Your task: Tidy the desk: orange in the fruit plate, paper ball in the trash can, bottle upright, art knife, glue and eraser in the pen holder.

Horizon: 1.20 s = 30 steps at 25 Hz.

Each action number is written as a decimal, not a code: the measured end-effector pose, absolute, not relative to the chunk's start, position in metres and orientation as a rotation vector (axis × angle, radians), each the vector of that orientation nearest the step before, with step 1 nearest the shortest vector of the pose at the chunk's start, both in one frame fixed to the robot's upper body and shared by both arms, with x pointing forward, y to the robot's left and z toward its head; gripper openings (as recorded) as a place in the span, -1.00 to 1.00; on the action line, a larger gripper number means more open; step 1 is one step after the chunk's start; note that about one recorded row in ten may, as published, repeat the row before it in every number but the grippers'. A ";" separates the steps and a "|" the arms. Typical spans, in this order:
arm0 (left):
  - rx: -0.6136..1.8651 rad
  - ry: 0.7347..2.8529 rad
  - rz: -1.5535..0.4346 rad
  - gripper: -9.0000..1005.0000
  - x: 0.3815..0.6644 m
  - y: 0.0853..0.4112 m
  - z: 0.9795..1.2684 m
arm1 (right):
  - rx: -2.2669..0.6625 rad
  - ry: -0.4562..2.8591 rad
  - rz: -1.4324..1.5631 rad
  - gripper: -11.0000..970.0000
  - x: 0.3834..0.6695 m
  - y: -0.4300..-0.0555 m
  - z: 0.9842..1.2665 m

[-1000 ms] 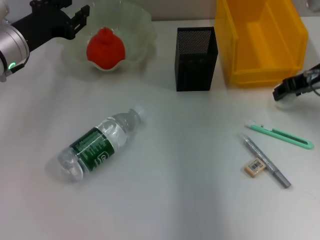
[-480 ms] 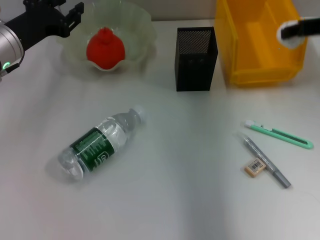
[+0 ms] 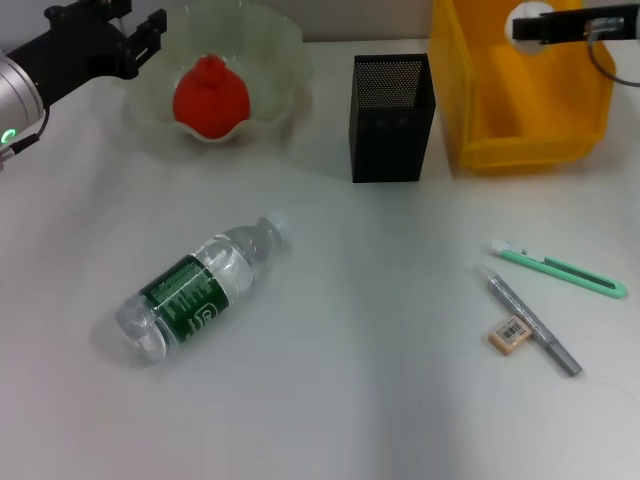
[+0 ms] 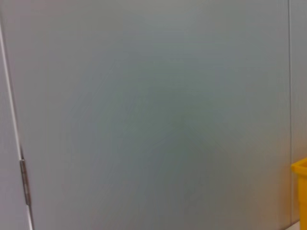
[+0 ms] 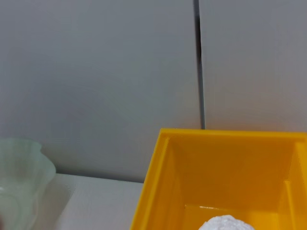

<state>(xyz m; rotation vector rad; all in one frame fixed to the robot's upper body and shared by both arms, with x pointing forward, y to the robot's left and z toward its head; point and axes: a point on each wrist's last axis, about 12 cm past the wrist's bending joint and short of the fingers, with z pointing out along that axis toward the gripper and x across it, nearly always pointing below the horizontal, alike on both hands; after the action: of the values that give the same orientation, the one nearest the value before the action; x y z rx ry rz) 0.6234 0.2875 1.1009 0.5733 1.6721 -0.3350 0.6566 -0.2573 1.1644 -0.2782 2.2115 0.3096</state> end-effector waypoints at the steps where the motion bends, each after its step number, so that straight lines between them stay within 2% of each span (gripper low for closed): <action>1: 0.571 1.675 -0.346 0.07 0.623 0.288 1.102 | -0.274 2.214 0.307 -0.03 0.658 -0.257 1.162; 10: 0.613 1.694 -0.452 0.09 0.616 0.280 1.120 | -0.250 2.222 0.297 0.02 0.659 -0.259 1.151; 16: 0.608 1.719 -0.538 0.09 0.611 0.280 1.129 | -0.241 2.221 0.287 0.41 0.659 -0.260 1.147; 21: 0.669 1.800 -0.638 0.10 0.607 0.280 1.138 | -0.276 2.122 0.325 0.46 0.658 -0.255 1.149; 26: 0.737 1.973 -0.565 0.10 0.600 0.271 1.140 | -0.313 1.898 0.424 0.47 0.652 -0.251 1.157; 30: 0.771 2.027 -0.595 0.11 0.593 0.265 1.143 | -0.311 1.684 0.489 0.47 0.647 -0.250 1.162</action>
<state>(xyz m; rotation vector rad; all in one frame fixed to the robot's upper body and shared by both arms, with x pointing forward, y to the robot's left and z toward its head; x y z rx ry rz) 0.5928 0.2652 1.1425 0.7706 2.0274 -0.5950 0.6473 -0.2499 1.1617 -0.3109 1.6837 0.4889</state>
